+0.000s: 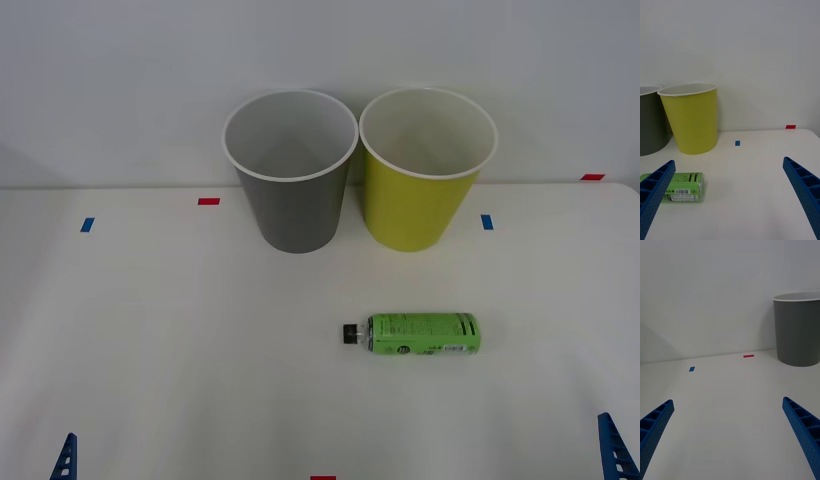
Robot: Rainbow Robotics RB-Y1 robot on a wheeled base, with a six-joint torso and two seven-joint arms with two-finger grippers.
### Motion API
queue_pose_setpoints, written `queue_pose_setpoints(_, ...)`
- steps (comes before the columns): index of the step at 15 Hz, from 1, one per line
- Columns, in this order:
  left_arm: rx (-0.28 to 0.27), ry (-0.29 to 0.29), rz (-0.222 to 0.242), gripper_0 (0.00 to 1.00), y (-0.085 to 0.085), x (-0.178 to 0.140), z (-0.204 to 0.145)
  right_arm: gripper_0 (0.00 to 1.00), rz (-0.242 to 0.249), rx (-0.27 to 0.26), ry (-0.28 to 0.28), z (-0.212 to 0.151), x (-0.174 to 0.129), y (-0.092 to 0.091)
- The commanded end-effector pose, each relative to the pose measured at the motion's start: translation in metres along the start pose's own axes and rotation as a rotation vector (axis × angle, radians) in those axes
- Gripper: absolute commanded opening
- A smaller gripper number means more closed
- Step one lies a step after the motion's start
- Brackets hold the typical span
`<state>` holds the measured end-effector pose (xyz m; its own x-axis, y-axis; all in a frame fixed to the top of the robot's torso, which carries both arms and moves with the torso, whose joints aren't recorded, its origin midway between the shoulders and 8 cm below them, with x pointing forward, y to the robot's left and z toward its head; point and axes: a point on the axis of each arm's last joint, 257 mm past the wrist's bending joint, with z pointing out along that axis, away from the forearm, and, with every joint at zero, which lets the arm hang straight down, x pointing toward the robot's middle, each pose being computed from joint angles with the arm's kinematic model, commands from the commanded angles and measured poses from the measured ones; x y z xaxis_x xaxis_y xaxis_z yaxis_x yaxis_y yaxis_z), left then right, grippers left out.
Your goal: Put cans in the gray bin and PET bottles in the light green bin.
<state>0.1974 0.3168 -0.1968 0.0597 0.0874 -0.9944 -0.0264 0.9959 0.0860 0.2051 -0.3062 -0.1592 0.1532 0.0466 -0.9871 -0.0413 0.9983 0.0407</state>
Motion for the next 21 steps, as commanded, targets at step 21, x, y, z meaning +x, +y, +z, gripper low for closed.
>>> queue_pose_setpoints(21,0.0,0.0,0.0,1.0,0.0,0.0,0.0,1.0,0.196,0.106,0.117,0.031,0.03,0.002)
